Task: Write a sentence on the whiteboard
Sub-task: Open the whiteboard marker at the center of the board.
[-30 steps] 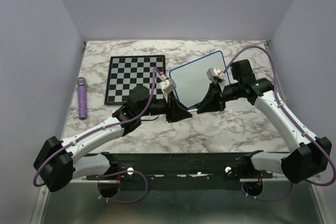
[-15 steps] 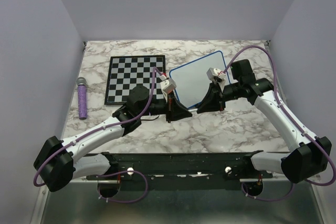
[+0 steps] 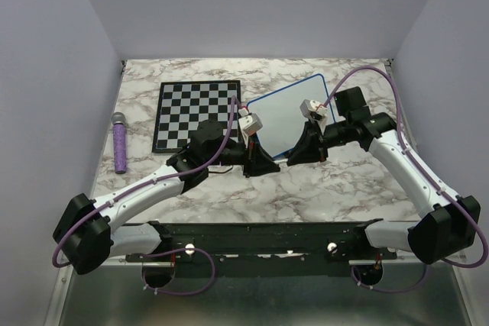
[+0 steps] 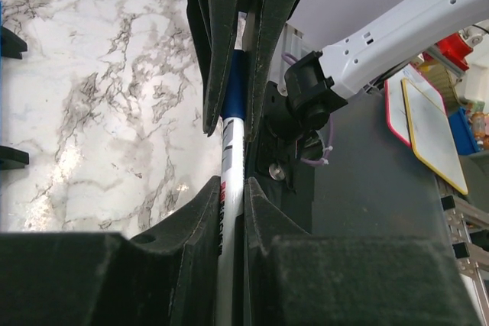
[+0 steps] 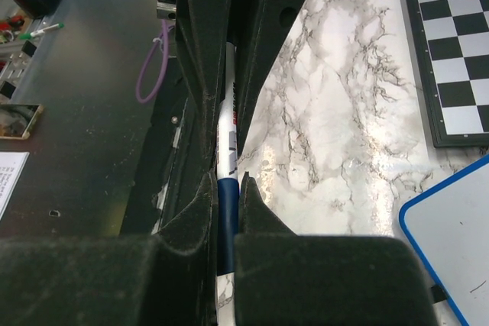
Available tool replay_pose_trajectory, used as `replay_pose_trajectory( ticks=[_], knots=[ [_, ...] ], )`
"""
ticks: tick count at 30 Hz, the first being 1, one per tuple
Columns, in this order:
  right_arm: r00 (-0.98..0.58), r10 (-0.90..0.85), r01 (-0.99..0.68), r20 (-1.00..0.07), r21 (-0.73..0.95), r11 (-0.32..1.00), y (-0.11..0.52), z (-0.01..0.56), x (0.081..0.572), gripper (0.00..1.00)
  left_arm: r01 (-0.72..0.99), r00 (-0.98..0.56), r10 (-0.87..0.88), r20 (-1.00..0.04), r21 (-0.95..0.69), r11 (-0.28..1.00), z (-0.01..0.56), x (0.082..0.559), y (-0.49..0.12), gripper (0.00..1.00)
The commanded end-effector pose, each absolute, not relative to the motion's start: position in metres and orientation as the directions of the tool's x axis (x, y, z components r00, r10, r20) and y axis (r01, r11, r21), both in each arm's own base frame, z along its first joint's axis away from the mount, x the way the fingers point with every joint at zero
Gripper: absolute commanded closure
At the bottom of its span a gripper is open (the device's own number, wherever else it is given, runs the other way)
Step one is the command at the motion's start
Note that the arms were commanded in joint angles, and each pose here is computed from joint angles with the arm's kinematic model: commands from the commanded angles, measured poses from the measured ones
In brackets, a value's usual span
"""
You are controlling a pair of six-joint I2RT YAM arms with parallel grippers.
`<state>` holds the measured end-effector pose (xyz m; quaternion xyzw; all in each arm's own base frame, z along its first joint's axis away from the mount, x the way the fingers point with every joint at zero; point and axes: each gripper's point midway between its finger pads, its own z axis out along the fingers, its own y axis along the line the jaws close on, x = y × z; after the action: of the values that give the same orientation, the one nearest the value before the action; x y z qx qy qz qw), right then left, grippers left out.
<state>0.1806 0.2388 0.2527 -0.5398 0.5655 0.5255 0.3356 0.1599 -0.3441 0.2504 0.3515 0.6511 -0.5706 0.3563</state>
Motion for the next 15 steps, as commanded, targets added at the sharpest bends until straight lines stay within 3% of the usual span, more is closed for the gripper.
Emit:
replay_pose_trajectory(
  ticks=[1, 2, 6, 9, 10, 12, 13, 15],
  knots=[
    [-0.187, -0.251, -0.961, -0.950, 0.230, -0.156, 0.241, 0.254, 0.179, 0.99, 0.880, -0.474, 0.067, -0.878, -0.471, 0.065, 0.257, 0.157, -0.348, 0.76],
    [-0.182, -0.250, -0.962, -0.951, 0.226, -0.156, 0.241, 0.255, 0.179, 0.99, 0.880, -0.474, 0.066, -0.878, -0.471, 0.066, 0.257, 0.158, -0.348, 0.78],
    [-0.184, -0.251, -0.961, -0.951, 0.227, -0.157, 0.241, 0.254, 0.180, 1.00, 0.882, -0.470, 0.061, -0.880, -0.468, 0.050, 0.260, 0.156, -0.349, 1.00],
    [-0.185, -0.252, -0.961, -0.950, 0.228, -0.154, 0.241, 0.254, 0.180, 0.95, 0.885, -0.466, 0.043, -0.884, -0.464, 0.051, 0.263, 0.157, -0.348, 1.00],
    [-0.190, -0.253, -0.961, -0.949, 0.232, -0.149, 0.241, 0.255, 0.181, 0.72, 0.886, -0.462, 0.033, -0.886, -0.459, 0.063, 0.263, 0.158, -0.346, 1.00],
    [-0.172, -0.250, -0.967, -0.953, 0.211, -0.139, 0.240, 0.262, 0.183, 0.44, 0.885, -0.462, 0.026, -0.886, -0.459, 0.081, 0.262, 0.159, -0.344, 1.00],
    [-0.161, -0.252, -0.972, -0.954, 0.197, -0.124, 0.239, 0.268, 0.185, 0.21, 0.884, -0.462, 0.029, -0.886, -0.457, 0.102, 0.257, 0.161, -0.341, 1.00],
    [-0.132, -0.239, -0.988, -0.962, 0.148, -0.049, 0.226, 0.284, 0.200, 0.09, 0.863, -0.486, 0.053, -0.872, -0.470, 0.184, 0.239, 0.167, -0.333, 1.00]
  ],
)
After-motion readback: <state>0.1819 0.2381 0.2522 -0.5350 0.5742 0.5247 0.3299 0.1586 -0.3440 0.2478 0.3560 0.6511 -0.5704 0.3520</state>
